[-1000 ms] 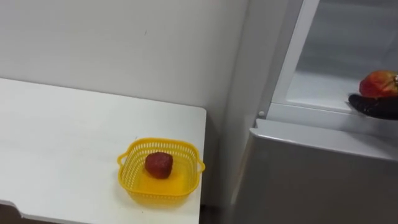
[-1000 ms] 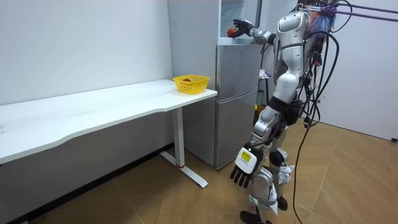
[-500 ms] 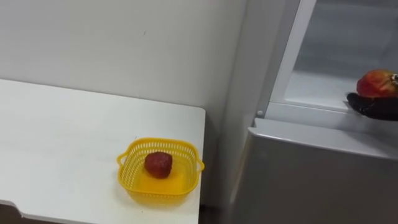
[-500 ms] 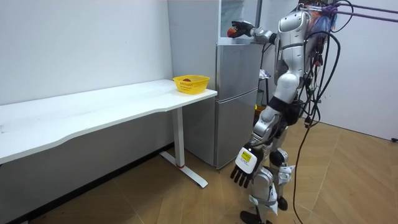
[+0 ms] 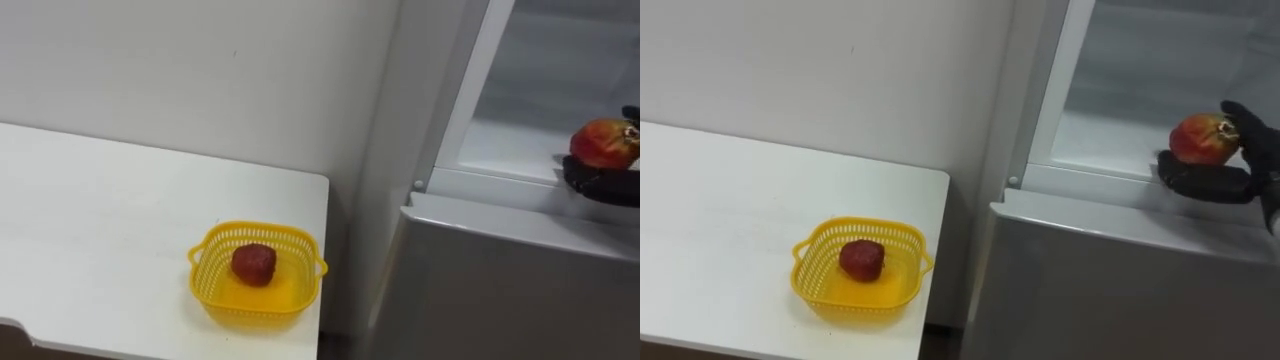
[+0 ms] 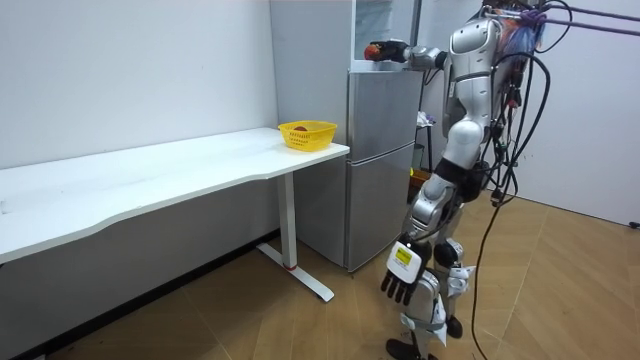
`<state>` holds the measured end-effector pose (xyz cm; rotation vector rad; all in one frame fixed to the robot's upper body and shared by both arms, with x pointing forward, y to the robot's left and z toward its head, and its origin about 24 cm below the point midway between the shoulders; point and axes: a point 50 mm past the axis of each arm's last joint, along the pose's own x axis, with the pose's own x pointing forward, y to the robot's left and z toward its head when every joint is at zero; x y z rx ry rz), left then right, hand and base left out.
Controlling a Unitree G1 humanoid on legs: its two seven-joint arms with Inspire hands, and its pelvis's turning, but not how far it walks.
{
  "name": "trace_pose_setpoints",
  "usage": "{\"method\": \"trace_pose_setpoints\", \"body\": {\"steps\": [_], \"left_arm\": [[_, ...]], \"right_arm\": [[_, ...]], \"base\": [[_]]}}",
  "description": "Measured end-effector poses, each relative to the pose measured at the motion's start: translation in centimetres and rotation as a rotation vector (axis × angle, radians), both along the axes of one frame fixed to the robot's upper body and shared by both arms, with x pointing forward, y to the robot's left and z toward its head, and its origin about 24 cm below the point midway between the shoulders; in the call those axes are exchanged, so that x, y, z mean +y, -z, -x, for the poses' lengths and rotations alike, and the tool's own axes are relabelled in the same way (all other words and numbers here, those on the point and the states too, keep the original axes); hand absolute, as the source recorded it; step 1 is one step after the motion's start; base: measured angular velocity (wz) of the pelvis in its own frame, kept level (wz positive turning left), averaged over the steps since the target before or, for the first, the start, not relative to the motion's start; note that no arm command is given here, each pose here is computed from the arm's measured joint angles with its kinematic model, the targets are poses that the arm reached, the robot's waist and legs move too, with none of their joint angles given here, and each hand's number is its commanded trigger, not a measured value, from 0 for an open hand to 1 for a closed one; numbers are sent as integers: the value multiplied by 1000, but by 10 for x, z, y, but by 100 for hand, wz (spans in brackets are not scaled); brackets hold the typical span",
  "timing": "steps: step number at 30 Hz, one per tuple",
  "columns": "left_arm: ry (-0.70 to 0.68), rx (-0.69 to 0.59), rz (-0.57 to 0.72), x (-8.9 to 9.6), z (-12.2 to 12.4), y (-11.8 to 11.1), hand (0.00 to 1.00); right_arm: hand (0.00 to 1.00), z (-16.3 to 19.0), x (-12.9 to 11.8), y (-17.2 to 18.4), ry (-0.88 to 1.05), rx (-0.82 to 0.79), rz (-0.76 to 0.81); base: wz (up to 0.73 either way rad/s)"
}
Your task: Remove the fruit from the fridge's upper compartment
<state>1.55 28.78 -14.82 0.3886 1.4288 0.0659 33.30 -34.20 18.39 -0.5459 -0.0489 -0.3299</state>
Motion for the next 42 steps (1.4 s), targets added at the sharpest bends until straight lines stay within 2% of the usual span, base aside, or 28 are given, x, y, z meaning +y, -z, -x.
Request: {"method": "trace_pose_setpoints", "body": {"steps": [1,20,35,42], "left_arm": [[-1,2,2,0,0,0,0],[0,23,2,-1,1,1,0],[0,23,-9,-1,-1,1,0],[-5,2,-41,1,-4,0,0]], "right_arm": [[100,0,0,0,-3,1,-5],[100,-1,-9,-13,47,-43,-18],[100,-2,-7,-13,9,-26,-25],[100,-2,-6,-13,-6,-55,-106]], "base": [[0],[0],[0],[-2]]}}
